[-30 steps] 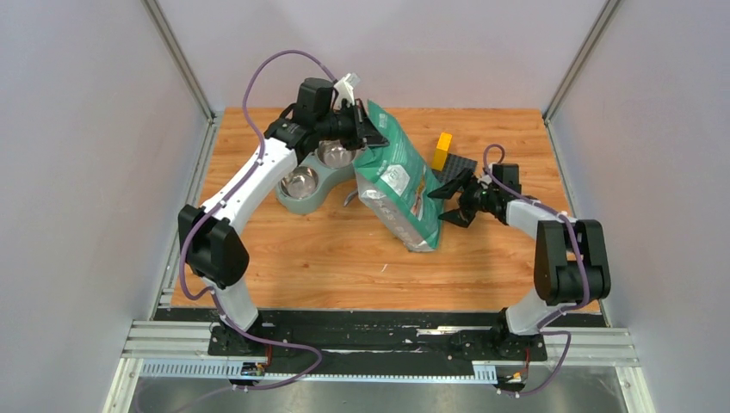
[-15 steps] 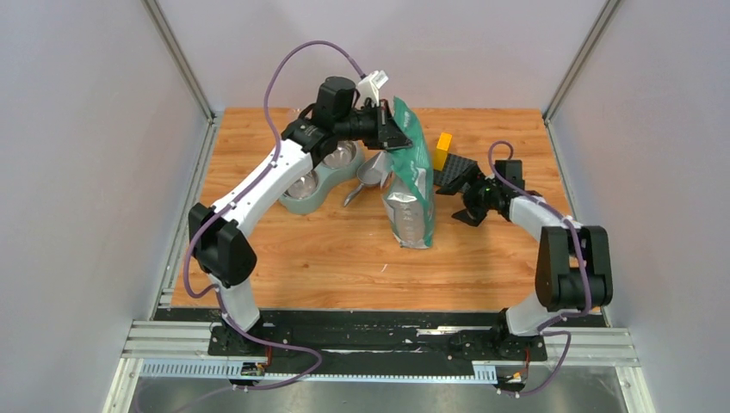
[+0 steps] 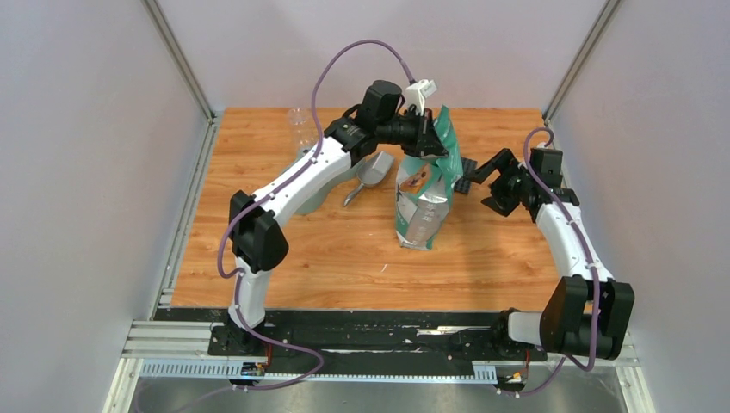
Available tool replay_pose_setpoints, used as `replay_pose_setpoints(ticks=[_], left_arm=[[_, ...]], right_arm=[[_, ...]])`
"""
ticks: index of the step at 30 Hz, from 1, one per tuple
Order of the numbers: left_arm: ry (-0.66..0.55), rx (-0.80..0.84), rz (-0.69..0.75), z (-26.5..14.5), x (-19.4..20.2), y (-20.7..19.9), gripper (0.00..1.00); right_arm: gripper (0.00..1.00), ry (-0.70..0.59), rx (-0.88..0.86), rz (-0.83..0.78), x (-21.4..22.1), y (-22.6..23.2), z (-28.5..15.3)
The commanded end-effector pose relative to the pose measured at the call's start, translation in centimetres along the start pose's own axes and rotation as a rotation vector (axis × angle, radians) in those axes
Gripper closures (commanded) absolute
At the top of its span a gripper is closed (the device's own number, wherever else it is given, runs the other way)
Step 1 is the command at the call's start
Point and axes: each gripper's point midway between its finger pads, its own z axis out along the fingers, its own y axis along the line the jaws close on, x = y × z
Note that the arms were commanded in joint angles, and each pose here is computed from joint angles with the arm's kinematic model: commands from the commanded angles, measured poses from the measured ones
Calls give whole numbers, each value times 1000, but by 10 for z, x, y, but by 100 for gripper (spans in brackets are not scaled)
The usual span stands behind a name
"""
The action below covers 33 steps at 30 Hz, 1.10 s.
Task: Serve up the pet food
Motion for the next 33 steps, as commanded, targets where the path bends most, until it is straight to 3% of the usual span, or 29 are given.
replay_pose_setpoints(ticks=[1, 4, 8, 9, 11, 13, 24, 29, 33], left_arm=[[113, -60, 1, -7, 26, 4, 100], [60, -108, 30, -24, 5, 2, 98], [3, -113, 57, -42, -18, -4, 66], [-7, -111, 63, -44, -21, -6, 52], [-30, -100, 79, -49, -30, -10, 38], [-51, -86, 81, -53, -37, -13, 30], [-255, 9, 139, -117, -103, -50, 9], [-278, 21, 123, -133, -109, -55, 10], [-261, -5, 104, -133, -101, -47, 19]], right_arm=[[13, 16, -87, -44, -4, 32, -18], [13, 24, -142, -61, -5, 50, -26], [12, 21, -168, -72, -6, 65, -30], [12, 16, -165, -69, -7, 66, -30], [12, 7, -162, -66, -11, 69, -31], [12, -17, -162, -69, -17, 74, -35], [12, -93, -273, -158, -39, 124, -74], [13, -94, -382, -246, -39, 159, -93], [24, -59, -494, -366, -24, 195, -104]])
